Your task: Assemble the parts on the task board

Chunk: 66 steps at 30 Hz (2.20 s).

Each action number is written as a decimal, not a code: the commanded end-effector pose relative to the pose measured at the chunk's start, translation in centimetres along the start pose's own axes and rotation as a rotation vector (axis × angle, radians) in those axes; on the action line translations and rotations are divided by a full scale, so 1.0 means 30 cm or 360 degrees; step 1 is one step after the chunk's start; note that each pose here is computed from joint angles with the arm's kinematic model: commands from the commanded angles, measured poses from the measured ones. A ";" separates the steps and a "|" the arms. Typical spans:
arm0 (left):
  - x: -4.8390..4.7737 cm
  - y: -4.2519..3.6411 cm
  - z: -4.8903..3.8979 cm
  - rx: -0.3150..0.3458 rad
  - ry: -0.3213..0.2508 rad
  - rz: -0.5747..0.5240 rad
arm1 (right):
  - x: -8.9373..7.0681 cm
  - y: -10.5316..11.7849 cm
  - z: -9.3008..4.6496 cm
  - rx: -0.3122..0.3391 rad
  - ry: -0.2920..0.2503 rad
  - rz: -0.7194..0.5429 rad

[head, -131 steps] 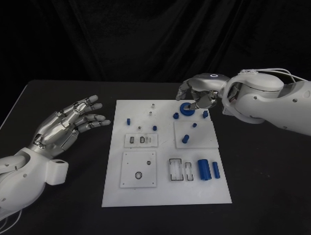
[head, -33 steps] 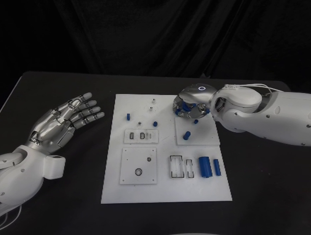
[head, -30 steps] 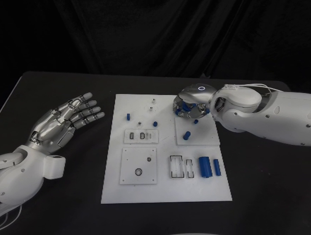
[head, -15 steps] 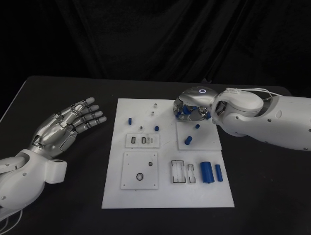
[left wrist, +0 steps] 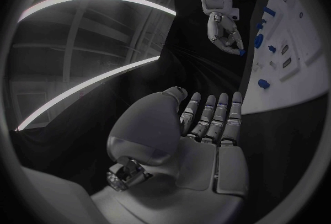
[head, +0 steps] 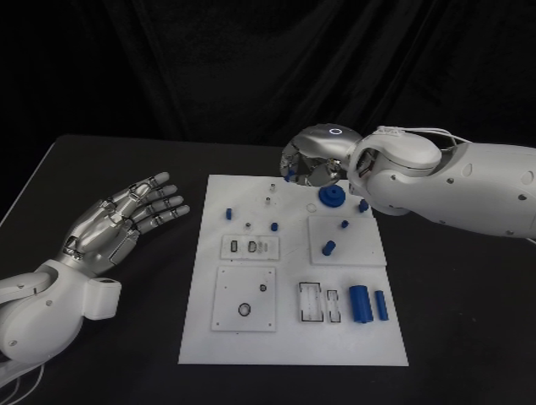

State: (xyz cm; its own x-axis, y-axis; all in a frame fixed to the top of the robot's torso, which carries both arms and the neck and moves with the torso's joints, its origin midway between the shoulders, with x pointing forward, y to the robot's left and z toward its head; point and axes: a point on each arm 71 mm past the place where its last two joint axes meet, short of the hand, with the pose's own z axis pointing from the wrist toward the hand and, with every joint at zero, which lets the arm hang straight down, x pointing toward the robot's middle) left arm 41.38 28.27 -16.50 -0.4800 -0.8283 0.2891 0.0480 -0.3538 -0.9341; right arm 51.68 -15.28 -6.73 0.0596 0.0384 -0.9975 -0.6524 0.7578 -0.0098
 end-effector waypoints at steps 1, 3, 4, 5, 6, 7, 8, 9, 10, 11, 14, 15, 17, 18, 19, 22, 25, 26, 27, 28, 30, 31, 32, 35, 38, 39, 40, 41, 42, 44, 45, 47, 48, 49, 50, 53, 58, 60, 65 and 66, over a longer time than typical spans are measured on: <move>0.005 -0.061 -0.003 0.0414 0.0006 -0.0019 | 0.011 0.000 0.024 -0.0006 0.0029 0.0012; 0.006 -0.060 -0.001 0.0412 0.0008 -0.0021 | 0.021 0.002 0.043 -0.0007 0.0041 0.0005; 0.006 -0.059 0.000 0.0412 0.0009 -0.0022 | 0.026 0.003 0.051 -0.0006 0.0047 0.0003; 0.007 -0.059 0.001 0.0411 0.0010 -0.0022 | 0.031 0.003 0.056 -0.0006 0.0051 0.0002; 0.007 -0.058 0.002 0.0411 0.0011 -0.0023 | 0.036 0.003 0.061 -0.0005 0.0054 0.0001; 0.007 -0.058 0.002 0.0410 0.0012 -0.0024 | 0.041 0.003 0.067 -0.0006 0.0056 -0.0005; 0.007 -0.057 0.003 0.0410 0.0012 -0.0024 | 0.045 0.003 0.071 -0.0008 0.0058 -0.0015; 0.007 -0.057 0.003 0.0410 0.0013 -0.0024 | 0.048 0.004 0.074 -0.0009 0.0059 -0.0024; 0.007 -0.057 0.004 0.0410 0.0013 -0.0024 | 0.053 0.004 0.078 -0.0011 0.0061 -0.0040; 0.007 -0.056 0.005 0.0410 0.0013 -0.0024 | 0.056 0.004 0.081 -0.0012 0.0063 -0.0050; 0.007 -0.055 0.007 0.0408 0.0015 -0.0026 | 0.066 0.005 0.089 -0.0013 0.0068 -0.0072; 0.007 -0.055 0.007 0.0407 0.0015 -0.0028 | 0.069 0.005 0.091 -0.0013 0.0070 -0.0076; 0.008 -0.053 0.008 0.0405 0.0017 -0.0030 | 0.074 0.006 0.094 -0.0012 0.0072 -0.0082; 0.009 -0.053 0.009 0.0405 0.0018 -0.0032 | 0.076 0.006 0.096 -0.0012 0.0073 -0.0084; 0.010 -0.053 0.009 0.0405 0.0019 -0.0033 | 0.077 0.006 0.097 -0.0011 0.0074 -0.0085; 0.011 -0.052 0.010 0.0404 0.0021 -0.0035 | 0.085 0.006 0.101 -0.0010 0.0080 -0.0088; 0.010 -0.052 0.009 0.0402 0.0019 -0.0035 | 0.091 0.007 0.108 -0.0014 0.0084 -0.0090; 0.009 -0.052 0.009 0.0402 0.0018 -0.0035 | 0.094 0.008 0.109 -0.0015 0.0086 -0.0090; 0.009 -0.052 0.010 0.0402 0.0018 -0.0036 | 0.096 0.009 0.110 -0.0016 0.0087 -0.0090; 0.009 -0.052 0.010 0.0402 0.0018 -0.0036 | 0.100 0.010 0.111 -0.0017 0.0089 -0.0088; 0.009 -0.051 0.010 0.0401 0.0019 -0.0038 | 0.106 0.013 0.114 -0.0018 0.0094 -0.0087; 0.009 -0.051 0.011 0.0401 0.0019 -0.0039 | 0.109 0.014 0.115 -0.0019 0.0098 -0.0086; 0.010 -0.051 0.011 0.0400 0.0019 -0.0039 | 0.111 0.015 0.115 -0.0018 0.0102 -0.0085; 0.010 -0.051 0.011 0.0398 0.0020 -0.0041 | 0.119 0.017 0.118 -0.0018 0.0115 -0.0083; 0.009 -0.050 0.011 0.0397 0.0020 -0.0042 | 0.125 0.020 0.120 -0.0019 0.0123 -0.0080; 0.009 -0.050 0.011 0.0397 0.0019 -0.0042 | 0.127 0.021 0.121 -0.0019 0.0127 -0.0080; 0.009 -0.050 0.011 0.0397 0.0019 -0.0042 | 0.129 0.021 0.121 -0.0019 0.0129 -0.0080; 0.009 -0.050 0.011 0.0396 0.0019 -0.0043 | 0.130 0.022 0.122 -0.0018 0.0132 -0.0080; 0.009 -0.050 0.011 0.0396 0.0019 -0.0043 | 0.132 0.022 0.122 -0.0015 0.0137 -0.0080; 0.009 -0.049 0.012 0.0394 0.0020 -0.0045 | 0.136 0.021 0.123 -0.0010 0.0146 -0.0079; 0.009 -0.049 0.012 0.0393 0.0020 -0.0045 | 0.138 0.021 0.123 -0.0006 0.0151 -0.0079; 0.009 -0.048 0.012 0.0391 0.0020 -0.0047 | 0.143 0.020 0.123 0.0005 0.0161 -0.0078; 0.009 -0.048 0.012 0.0391 0.0020 -0.0047 | 0.145 0.019 0.124 0.0011 0.0166 -0.0077; 0.009 -0.048 0.012 0.0390 0.0019 -0.0048 | 0.148 0.018 0.124 0.0018 0.0171 -0.0077; 0.009 -0.048 0.012 0.0389 0.0019 -0.0048 | 0.150 0.017 0.124 0.0027 0.0178 -0.0078; 0.009 -0.048 0.012 0.0388 0.0019 -0.0051 | 0.156 0.013 0.126 0.0050 0.0197 -0.0079; 0.010 -0.047 0.012 0.0385 0.0018 -0.0056 | 0.164 0.006 0.128 0.0078 0.0218 -0.0082; 0.009 -0.047 0.012 0.0384 0.0017 -0.0058 | 0.166 0.005 0.129 0.0081 0.0216 -0.0082; 0.007 -0.046 0.013 0.0382 0.0016 -0.0060 | 0.164 0.005 0.129 0.0076 0.0190 -0.0079; 0.007 -0.046 0.013 0.0382 0.0016 -0.0060 | 0.162 0.005 0.128 0.0073 0.0177 -0.0078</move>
State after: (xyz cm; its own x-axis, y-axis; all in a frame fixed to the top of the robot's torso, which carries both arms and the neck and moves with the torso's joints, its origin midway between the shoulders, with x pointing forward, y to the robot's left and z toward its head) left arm 41.77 27.79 -16.73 -0.4838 -0.8193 0.3076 0.0353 -0.3695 -0.9286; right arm 54.71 -12.34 -11.25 -0.0031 -0.0706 -0.9975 -0.6300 0.7748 -0.0529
